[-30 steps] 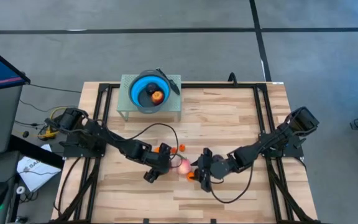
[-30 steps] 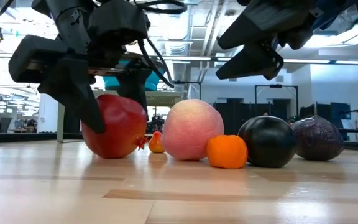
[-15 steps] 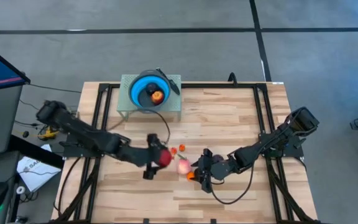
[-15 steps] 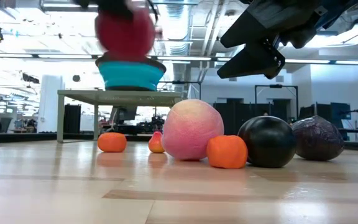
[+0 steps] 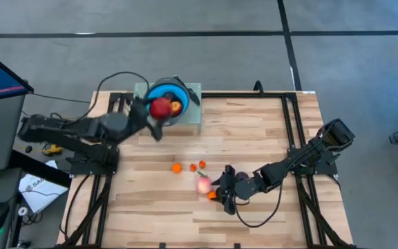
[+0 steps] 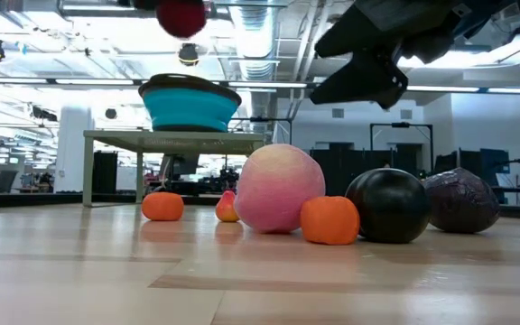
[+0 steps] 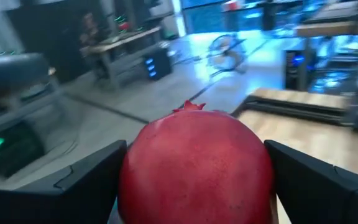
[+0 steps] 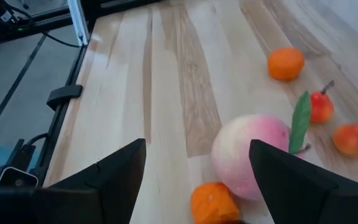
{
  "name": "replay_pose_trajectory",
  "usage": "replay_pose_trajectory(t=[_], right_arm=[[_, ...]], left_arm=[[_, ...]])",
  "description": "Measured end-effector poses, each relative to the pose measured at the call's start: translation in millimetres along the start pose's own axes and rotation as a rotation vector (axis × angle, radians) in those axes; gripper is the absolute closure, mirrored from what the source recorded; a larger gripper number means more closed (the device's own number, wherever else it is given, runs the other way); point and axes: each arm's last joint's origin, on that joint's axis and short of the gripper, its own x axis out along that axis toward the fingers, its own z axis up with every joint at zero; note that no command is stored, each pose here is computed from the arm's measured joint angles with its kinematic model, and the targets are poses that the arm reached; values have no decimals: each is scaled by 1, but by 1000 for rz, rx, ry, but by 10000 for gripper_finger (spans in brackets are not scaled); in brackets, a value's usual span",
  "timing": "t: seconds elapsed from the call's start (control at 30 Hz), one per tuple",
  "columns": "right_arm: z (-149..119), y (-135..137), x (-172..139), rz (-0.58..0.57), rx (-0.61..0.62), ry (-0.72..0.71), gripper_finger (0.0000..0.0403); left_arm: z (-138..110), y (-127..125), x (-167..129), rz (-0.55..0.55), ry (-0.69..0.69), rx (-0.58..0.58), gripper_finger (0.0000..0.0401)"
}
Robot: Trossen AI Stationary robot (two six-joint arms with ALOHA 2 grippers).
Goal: Pick & Place Fruit
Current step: Put the red pomegranate into the blue strainer bowl on the shelf
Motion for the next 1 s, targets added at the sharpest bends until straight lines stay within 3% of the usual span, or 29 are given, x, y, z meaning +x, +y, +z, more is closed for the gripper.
replay_pose_trajectory(t=[0.33, 0.53, 1.0], right_arm=[[2, 1, 0, 9, -20, -17, 122], [2, 1, 0, 10, -24, -17, 122], [1, 2, 0, 11, -25, -16, 122]], left_arm=[[-43, 41, 54, 249, 157, 0, 41], [-58, 47, 71, 248, 211, -68, 33], [-80, 44, 84, 349, 284, -54, 30]])
